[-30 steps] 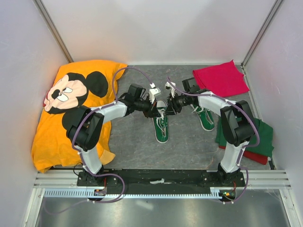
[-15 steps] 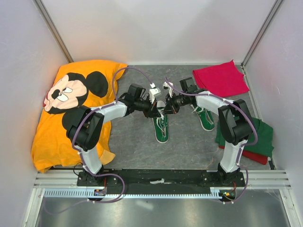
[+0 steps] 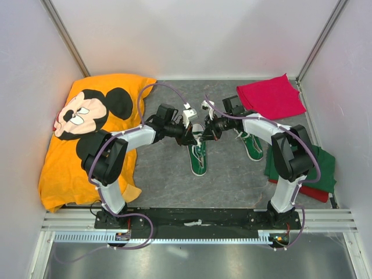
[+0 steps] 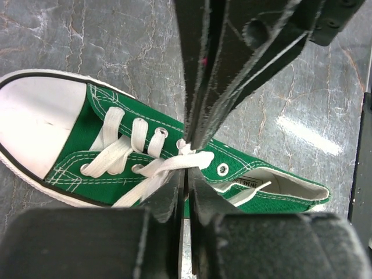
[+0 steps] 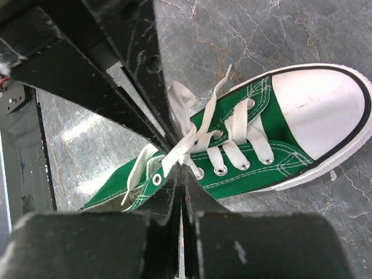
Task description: Tie the shoes
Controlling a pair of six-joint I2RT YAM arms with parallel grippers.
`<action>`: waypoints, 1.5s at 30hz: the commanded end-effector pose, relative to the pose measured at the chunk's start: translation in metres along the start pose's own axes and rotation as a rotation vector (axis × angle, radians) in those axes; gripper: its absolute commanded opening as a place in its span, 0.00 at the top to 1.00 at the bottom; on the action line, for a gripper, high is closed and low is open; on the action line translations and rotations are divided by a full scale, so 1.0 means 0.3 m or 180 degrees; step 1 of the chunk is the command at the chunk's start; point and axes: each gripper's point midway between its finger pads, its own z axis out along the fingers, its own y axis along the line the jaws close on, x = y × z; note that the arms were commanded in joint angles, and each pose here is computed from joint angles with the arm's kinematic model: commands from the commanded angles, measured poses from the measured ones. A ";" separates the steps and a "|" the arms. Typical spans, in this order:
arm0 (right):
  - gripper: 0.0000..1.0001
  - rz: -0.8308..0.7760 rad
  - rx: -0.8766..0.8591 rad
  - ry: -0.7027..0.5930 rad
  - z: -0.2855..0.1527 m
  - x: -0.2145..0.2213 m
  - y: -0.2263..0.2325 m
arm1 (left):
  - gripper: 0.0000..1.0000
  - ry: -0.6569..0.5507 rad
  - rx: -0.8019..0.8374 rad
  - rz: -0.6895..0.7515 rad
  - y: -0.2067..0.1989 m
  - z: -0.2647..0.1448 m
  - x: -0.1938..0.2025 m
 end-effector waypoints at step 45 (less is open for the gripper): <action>1.00 -0.0008 0.0264 -0.0202 -0.069 -0.072 0.012 | 0.69 0.0337 -0.0093 0.2592 0.122 -0.068 -0.039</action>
